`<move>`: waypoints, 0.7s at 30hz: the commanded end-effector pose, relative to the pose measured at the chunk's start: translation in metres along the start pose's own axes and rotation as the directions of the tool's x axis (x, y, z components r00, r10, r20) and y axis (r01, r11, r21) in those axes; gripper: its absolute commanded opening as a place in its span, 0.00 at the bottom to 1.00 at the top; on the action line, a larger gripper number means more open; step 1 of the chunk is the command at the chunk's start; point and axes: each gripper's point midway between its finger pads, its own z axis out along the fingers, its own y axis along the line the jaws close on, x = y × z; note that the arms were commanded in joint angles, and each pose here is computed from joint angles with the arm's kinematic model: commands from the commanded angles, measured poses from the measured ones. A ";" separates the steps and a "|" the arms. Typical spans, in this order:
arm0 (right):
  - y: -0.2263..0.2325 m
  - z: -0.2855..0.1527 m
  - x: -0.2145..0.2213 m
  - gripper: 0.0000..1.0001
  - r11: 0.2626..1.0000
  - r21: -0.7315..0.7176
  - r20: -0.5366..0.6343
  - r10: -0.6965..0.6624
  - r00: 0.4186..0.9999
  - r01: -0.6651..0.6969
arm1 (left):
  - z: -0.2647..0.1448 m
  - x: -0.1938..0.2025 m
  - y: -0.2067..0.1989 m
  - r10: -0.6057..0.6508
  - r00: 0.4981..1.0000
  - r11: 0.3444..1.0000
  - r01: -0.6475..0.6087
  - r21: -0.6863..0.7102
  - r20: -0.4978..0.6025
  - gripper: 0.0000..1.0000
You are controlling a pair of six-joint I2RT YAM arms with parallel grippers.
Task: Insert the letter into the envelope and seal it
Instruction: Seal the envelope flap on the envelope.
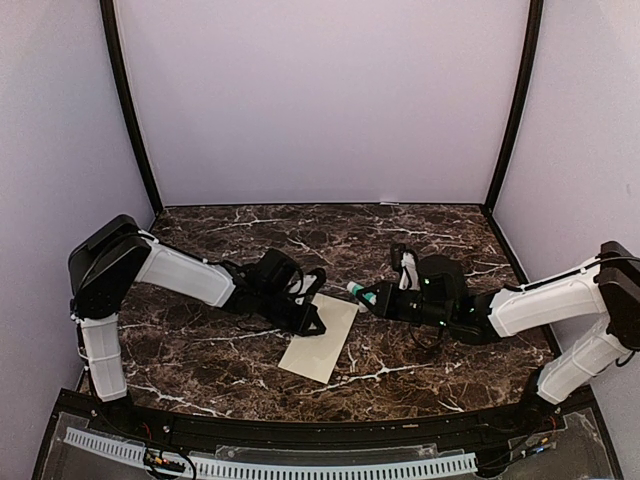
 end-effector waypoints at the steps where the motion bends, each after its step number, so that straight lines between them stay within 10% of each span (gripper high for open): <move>1: 0.004 -0.003 -0.007 0.18 1.000 -0.017 0.034 0.001 0.999 -0.001 | 0.009 0.032 0.019 -0.037 0.996 0.998 0.032 -0.054 -0.081 0.07; 21: 0.004 -0.008 -0.012 0.18 1.000 -0.002 0.052 -0.006 0.999 0.006 | -0.006 -0.029 -0.002 0.043 0.998 0.997 -0.040 -0.068 0.043 0.07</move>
